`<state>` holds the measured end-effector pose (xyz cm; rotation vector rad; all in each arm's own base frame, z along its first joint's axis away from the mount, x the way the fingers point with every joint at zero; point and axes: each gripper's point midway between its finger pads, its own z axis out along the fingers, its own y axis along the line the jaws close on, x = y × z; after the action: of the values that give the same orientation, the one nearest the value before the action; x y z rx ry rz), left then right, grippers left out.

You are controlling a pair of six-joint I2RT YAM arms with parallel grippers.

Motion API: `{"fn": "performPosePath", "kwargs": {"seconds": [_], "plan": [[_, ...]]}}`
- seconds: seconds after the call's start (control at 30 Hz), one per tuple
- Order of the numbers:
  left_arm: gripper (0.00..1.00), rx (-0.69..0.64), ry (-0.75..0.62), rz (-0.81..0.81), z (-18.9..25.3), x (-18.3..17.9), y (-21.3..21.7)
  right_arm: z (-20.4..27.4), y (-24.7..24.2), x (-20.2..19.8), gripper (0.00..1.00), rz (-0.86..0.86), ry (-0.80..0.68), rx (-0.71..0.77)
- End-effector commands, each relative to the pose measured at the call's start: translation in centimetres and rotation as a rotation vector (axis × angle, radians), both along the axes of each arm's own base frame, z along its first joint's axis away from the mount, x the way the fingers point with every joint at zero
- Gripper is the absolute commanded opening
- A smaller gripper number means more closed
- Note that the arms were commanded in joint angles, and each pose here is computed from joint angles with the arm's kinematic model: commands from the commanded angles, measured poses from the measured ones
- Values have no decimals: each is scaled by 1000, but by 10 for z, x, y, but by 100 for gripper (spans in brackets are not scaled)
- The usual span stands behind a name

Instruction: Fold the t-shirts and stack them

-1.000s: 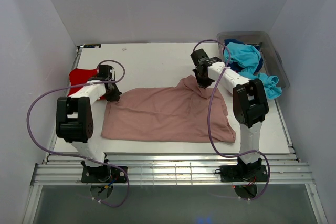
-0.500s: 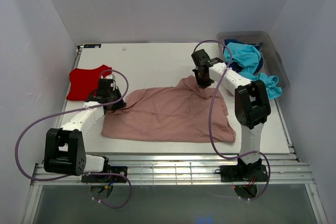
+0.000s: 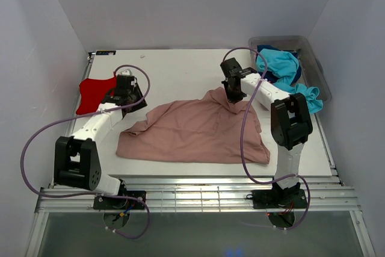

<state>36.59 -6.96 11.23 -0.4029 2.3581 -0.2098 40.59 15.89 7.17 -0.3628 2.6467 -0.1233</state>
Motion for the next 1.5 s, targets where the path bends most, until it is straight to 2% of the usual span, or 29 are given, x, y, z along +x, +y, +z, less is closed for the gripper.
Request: {"fn": "performPosePath", "kwargs": {"seconds": [0.0, 0.13, 0.33, 0.67, 1.17, 1.27, 1.3, 1.33, 1.43, 1.47], "plan": [[46, 54, -12, 116, 0, 25, 17, 20, -2, 2, 8, -17, -51, 24], [45, 79, 80, 125, -31, 33, 18, 17, -4, -1, 8, -13, -45, 12], [45, 52, 204, 92, -58, 13, 9, 15, -7, -1, 8, -17, -42, 0], [45, -77, 240, 71, -65, 2, -13, 14, -1, 3, 8, -14, -32, 17], [43, -101, 288, 56, -79, -15, -22, 14, -2, -2, 8, -12, -29, 28], [36, -101, 292, 53, -80, -19, -23, 15, -2, -2, 8, -13, -31, 27], [23, -98, 286, 56, -79, -18, -22, 14, -2, -3, 8, -12, -29, 28], [17, -93, 280, 61, -78, -17, -21, 15, -1, -3, 8, -11, -32, 29], [0, -74, 237, 72, -66, -7, -18, 15, -2, -4, 8, -12, -31, 30], [0, -70, 207, 68, -57, 3, -18, 15, -3, -5, 8, -12, -31, 28]]}}
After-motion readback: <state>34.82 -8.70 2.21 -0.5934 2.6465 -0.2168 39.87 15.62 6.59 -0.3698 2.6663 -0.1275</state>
